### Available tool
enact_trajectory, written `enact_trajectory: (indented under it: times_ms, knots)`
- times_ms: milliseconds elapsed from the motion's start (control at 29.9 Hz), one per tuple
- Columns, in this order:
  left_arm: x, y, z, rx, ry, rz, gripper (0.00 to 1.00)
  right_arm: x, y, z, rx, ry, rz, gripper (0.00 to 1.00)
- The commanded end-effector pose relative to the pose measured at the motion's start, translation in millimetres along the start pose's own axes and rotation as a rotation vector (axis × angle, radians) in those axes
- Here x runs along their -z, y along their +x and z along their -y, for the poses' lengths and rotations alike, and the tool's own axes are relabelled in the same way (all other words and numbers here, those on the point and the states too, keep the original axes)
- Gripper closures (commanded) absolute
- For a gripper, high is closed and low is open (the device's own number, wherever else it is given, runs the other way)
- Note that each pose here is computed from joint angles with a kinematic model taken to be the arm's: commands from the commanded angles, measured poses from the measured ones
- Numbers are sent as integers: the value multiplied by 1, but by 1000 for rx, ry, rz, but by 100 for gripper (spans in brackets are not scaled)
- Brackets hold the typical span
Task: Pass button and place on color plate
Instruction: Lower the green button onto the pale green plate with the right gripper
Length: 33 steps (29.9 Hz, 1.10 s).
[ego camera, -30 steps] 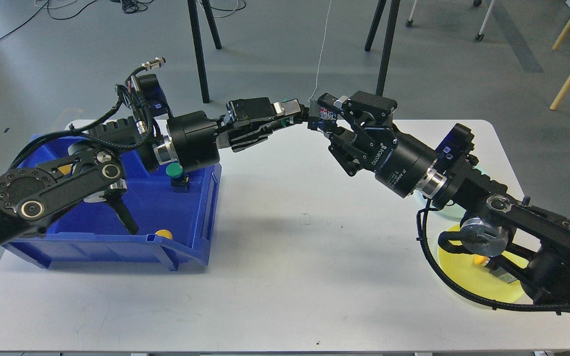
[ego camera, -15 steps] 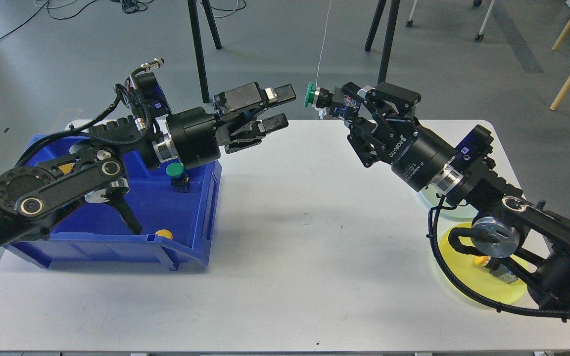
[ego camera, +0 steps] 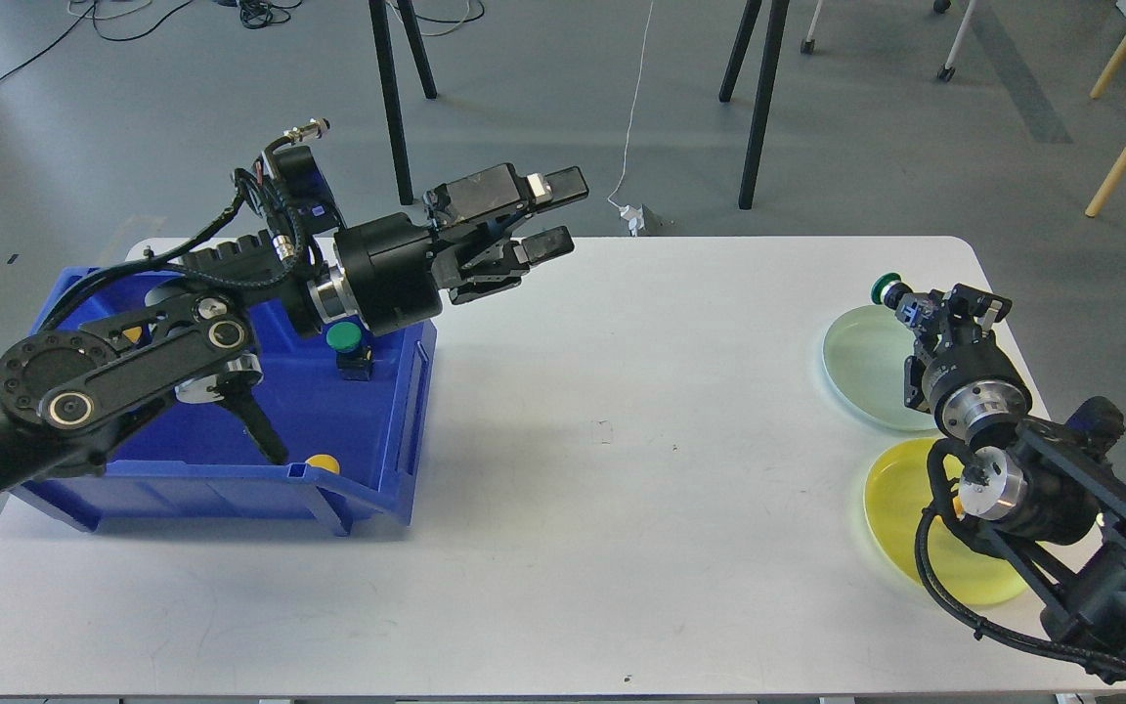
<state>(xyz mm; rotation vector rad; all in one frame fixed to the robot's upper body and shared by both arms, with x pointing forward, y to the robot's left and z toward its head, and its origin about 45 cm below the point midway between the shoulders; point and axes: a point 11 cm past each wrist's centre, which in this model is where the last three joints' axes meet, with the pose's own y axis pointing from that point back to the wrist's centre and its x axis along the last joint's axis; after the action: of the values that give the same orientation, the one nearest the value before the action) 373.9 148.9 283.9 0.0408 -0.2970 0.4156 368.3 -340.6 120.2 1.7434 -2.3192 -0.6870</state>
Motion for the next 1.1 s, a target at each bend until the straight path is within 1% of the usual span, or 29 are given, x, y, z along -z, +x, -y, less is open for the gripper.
enact_trajectory:
  times_ms: [0,33,67,100,167,200,234,301,368,468,535,601,635,735,802,869,936,1002,1069]
  knots:
    - [0,0,0,3,0,0,2,-31,14,10,-87,-108,-14,99]
    - [0,0,0,3,0,0,2,-34,17,11,-99,-114,-16,99]
    - [0,0,0,1,1,2,2,-36,19,12,-107,-119,-14,95]
    - [0,0,0,2,2,1,2,-36,20,13,-112,-118,-15,87]
    - [0,0,0,2,0,1,2,-34,20,14,-113,-116,-10,64]
    - [0,0,0,1,0,0,2,-31,21,14,-118,-111,0,46]
    - [0,0,0,-1,1,1,2,-30,21,15,-119,-108,6,39]
    - [0,1,-1,-2,2,2,2,-25,21,16,-120,-96,18,26]
    - [1,4,-5,-13,9,8,2,-19,20,16,-118,-85,38,0]
    - [1,17,-16,-54,21,9,2,-16,17,16,-110,-78,50,0]
    - [-2,38,-34,-146,9,-32,2,-4,10,14,-82,-56,64,0]
    - [-5,59,-54,-236,-11,-80,2,10,-6,9,-27,-23,91,0]
    - [-5,71,-65,-288,-17,-101,2,22,-15,6,14,6,109,0]
    - [-4,104,-101,-436,-43,-176,1,76,-42,-12,219,131,158,0]
    - [1,111,-118,-452,-51,-235,1,101,-65,-26,363,192,164,0]
    - [6,123,-138,-507,-46,-262,1,124,-83,-34,464,242,155,0]
    - [11,133,-158,-582,-46,-290,1,139,-93,-38,529,272,142,0]
    - [16,142,-179,-659,-52,-320,1,144,-101,-43,609,274,170,0]
    - [20,145,-191,-699,-55,-338,1,152,-107,-50,712,274,214,0]
